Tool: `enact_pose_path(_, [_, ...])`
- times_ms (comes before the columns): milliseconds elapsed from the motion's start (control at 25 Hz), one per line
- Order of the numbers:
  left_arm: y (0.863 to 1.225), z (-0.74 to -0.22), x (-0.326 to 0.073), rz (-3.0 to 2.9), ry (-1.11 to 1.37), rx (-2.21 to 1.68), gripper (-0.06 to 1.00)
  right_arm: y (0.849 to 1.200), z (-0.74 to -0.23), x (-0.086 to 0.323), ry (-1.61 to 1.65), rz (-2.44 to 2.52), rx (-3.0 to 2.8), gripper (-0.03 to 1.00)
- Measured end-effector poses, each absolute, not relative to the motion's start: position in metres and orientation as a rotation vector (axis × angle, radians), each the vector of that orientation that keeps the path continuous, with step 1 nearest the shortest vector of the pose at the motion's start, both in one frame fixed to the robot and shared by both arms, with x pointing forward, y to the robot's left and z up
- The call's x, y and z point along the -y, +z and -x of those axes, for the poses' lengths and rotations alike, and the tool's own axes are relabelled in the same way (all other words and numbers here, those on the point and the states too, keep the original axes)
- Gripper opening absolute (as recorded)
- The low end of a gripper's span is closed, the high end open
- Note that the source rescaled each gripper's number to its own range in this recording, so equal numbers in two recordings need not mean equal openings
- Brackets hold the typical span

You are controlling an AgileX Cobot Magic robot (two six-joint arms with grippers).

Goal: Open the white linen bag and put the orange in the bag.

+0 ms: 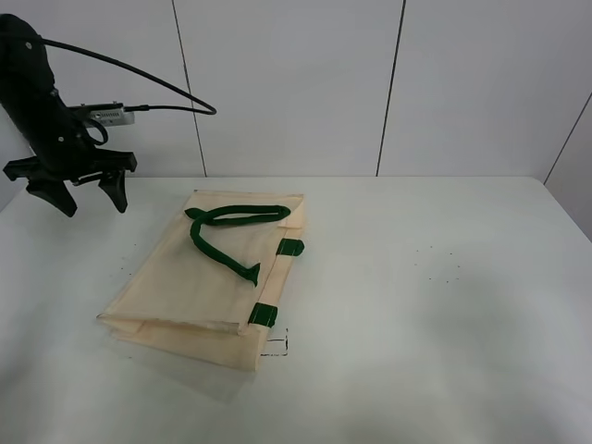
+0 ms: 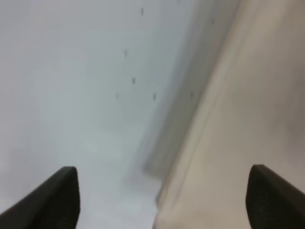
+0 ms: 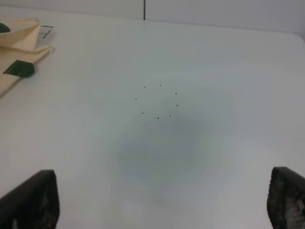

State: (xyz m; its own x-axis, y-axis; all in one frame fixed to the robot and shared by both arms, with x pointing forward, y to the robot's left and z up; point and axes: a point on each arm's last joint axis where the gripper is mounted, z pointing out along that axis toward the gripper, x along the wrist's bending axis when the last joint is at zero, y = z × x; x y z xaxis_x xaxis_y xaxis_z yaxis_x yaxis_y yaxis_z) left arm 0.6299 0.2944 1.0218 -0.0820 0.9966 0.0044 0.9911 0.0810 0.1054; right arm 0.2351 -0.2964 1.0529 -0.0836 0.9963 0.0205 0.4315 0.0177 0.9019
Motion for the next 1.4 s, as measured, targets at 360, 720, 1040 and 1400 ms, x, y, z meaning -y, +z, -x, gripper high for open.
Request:
enact_pose_path(360, [1.061, -0.537, -0.296, -2.100, 0.096, -2.271, 0.87, 1.053, -0.235, 0.296, 1.029, -1.490, -1.600, 1.00])
enact_pose_path(720, [1.054, -0.409, -0.299, -2.131, 0.120, -2.220, 0.87, 1.053, -0.235, 0.296, 1.029, -1.490, -1.600, 1.00])
enact_pose_path(1040, [1.034, -0.321, -0.301, -2.034, 0.421, -1.970, 0.87, 1.053, -0.235, 0.296, 1.029, -1.490, -1.600, 1.00])
enact_pose_path(1400, [1.041, -0.264, -0.301, -1.820, 0.697, -1.750, 0.87, 1.053, -0.235, 0.296, 1.029, -1.490, -1.600, 1.00])
